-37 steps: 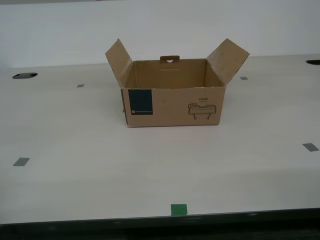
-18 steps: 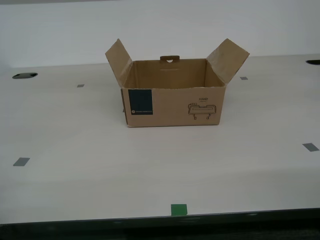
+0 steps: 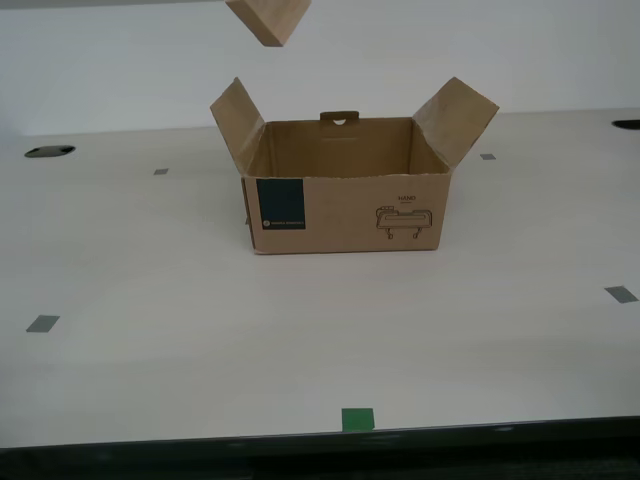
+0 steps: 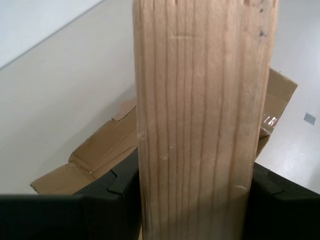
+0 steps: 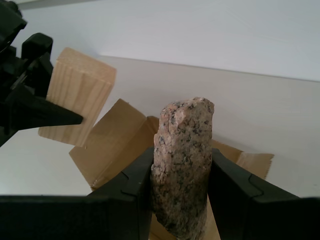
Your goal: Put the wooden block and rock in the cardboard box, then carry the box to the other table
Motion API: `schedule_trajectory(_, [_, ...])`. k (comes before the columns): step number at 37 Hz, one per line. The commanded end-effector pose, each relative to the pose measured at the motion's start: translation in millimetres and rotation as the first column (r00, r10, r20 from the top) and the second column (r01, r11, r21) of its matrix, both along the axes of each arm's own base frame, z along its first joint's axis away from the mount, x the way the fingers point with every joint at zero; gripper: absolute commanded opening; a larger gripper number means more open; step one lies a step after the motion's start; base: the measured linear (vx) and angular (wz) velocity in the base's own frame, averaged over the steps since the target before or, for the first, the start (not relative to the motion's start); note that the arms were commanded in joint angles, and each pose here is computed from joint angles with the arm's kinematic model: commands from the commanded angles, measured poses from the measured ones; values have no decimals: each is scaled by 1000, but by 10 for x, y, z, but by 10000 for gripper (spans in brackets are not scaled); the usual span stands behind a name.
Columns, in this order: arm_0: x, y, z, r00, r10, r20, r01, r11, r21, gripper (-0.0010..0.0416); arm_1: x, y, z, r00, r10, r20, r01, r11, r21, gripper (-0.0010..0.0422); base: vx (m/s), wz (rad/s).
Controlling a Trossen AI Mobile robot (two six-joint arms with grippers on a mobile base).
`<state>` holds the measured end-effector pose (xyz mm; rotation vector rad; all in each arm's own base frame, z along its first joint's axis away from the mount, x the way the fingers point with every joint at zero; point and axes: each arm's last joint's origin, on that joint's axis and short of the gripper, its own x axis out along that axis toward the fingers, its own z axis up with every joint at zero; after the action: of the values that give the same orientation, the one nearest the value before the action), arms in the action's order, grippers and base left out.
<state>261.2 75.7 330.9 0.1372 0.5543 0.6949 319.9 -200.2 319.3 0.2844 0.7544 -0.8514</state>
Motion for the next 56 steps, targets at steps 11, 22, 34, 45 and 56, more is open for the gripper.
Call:
schedule_trajectory(11, [269,366,-334,994,102,-50,-103,995,-12,-1,242,-164,-396,998,-56,-18,56,998,25,-1,0,0])
schedule_trajectory(22, [497,609,-803,976,153,-156,-162,985,-50,-1,293,-201,-714,992,-122,-25,123,990,68,-1,0,0])
schedule_trajectory(34, [635,770,-1249,949,173,-263,-199,977,-76,-1,262,-181,-900,990,-139,-39,141,989,54,0,0,0])
schedule_trajectory(45, [644,781,-1308,942,164,-292,-193,978,-73,0,262,-174,-911,990,-136,-39,138,989,54,0,0,0])
schedule_trajectory(56, [628,772,-1188,948,146,-284,-165,985,-45,0,262,-178,-908,991,-129,-42,131,990,48,0,0,0])
